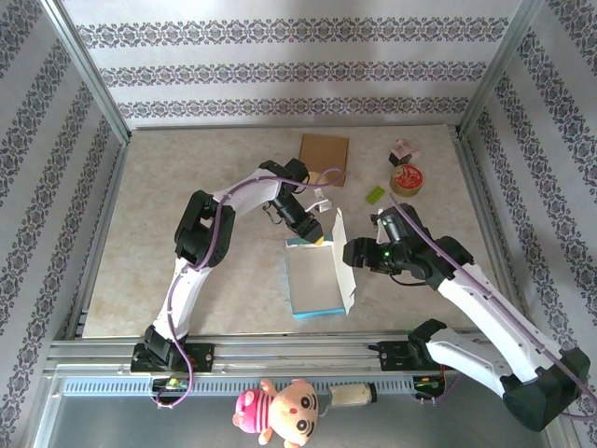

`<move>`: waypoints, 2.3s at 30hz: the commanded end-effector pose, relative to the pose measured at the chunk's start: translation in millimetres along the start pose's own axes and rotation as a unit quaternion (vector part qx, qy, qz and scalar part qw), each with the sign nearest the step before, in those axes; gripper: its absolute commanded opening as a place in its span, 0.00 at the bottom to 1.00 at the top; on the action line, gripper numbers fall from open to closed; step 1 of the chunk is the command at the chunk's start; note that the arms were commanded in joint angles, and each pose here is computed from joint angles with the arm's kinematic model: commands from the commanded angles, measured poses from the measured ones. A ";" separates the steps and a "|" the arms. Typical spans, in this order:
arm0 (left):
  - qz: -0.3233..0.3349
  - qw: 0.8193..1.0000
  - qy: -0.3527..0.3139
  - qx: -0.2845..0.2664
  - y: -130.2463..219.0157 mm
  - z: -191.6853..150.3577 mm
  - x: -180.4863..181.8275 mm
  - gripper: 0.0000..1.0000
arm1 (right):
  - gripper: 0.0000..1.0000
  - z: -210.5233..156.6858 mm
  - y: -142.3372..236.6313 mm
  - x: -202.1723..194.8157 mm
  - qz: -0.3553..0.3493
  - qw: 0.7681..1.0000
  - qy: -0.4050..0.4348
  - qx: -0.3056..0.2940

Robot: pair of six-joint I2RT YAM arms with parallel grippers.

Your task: Fold the paper box

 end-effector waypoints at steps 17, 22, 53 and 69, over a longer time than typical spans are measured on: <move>0.053 0.998 0.017 -0.011 40.3 -2.1 17.8 0.53 | 0.29 7.9 -4.1 11.4 -0.049 0.995 0.084 -0.005; 0.022 0.999 0.046 0.008 37.5 -5.6 22.4 0.52 | 0.28 7.1 -4.8 14.3 -0.049 0.995 0.090 -0.004; -0.002 0.997 0.062 0.052 -3.6 -30.6 14.5 0.48 | 0.28 8.6 -14.2 15.7 -0.083 0.990 0.115 -0.021; 0.132 0.991 -0.020 -0.015 5.8 -21.5 -3.1 0.17 | 0.29 7.3 -15.1 10.4 -0.120 0.982 0.138 -0.037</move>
Point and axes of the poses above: each hand's point on the last joint's axis, 136 mm out from that joint toward the fingers, its own y axis back along the fingers, its own x axis along the line the jaws close on, z = x × y, the point moved 4 cm from there along y, back along the fingers, and after that the axes turned 6 degrees about y, right-handed, at the moved point
